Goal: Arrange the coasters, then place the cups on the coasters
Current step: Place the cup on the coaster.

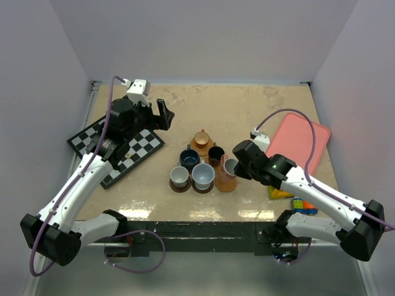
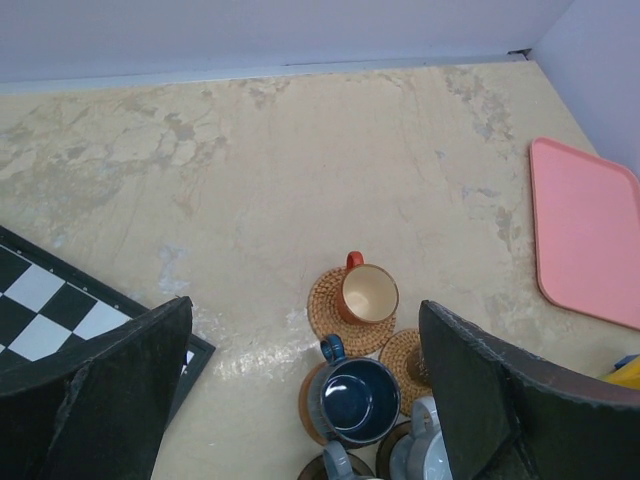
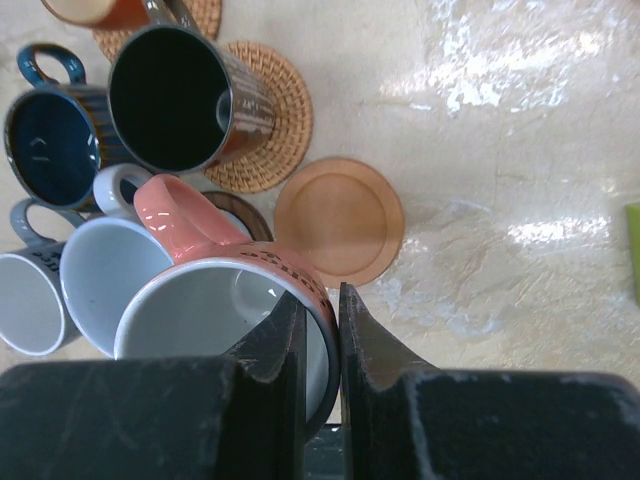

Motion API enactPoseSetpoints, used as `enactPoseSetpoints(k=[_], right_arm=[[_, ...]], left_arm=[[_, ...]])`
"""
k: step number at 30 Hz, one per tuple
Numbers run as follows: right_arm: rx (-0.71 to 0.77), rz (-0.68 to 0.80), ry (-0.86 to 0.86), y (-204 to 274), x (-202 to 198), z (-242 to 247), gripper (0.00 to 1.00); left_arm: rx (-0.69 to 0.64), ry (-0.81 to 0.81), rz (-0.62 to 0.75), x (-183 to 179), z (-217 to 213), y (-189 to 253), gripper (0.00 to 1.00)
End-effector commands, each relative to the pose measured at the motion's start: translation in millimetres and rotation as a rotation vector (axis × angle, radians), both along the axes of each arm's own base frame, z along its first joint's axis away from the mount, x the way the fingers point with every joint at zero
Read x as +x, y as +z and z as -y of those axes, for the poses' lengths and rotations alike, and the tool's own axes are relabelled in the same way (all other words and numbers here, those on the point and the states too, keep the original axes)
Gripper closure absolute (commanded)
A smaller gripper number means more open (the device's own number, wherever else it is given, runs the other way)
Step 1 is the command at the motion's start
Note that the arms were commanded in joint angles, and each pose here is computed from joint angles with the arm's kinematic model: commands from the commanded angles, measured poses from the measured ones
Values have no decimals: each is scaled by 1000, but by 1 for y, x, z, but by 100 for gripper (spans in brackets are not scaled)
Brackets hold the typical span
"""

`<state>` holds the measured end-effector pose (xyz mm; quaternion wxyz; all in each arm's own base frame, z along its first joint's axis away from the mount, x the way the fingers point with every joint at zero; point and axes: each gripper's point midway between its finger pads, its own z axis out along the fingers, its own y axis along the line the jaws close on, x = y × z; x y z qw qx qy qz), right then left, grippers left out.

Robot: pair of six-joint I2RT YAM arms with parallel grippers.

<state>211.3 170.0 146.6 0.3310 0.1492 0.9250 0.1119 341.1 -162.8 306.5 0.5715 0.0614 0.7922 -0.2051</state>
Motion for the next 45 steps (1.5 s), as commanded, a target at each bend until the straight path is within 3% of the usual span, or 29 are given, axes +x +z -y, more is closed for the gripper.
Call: enactPoseSetpoints(k=[1,45], right_arm=[[49,54,-73,1,6,-14,100],[-113,83,-68,-53,14,-3,100]], left_arm=[[-25,65,-3,6,-9,1,0],[-33,19,-34,8,-2,-11,0]])
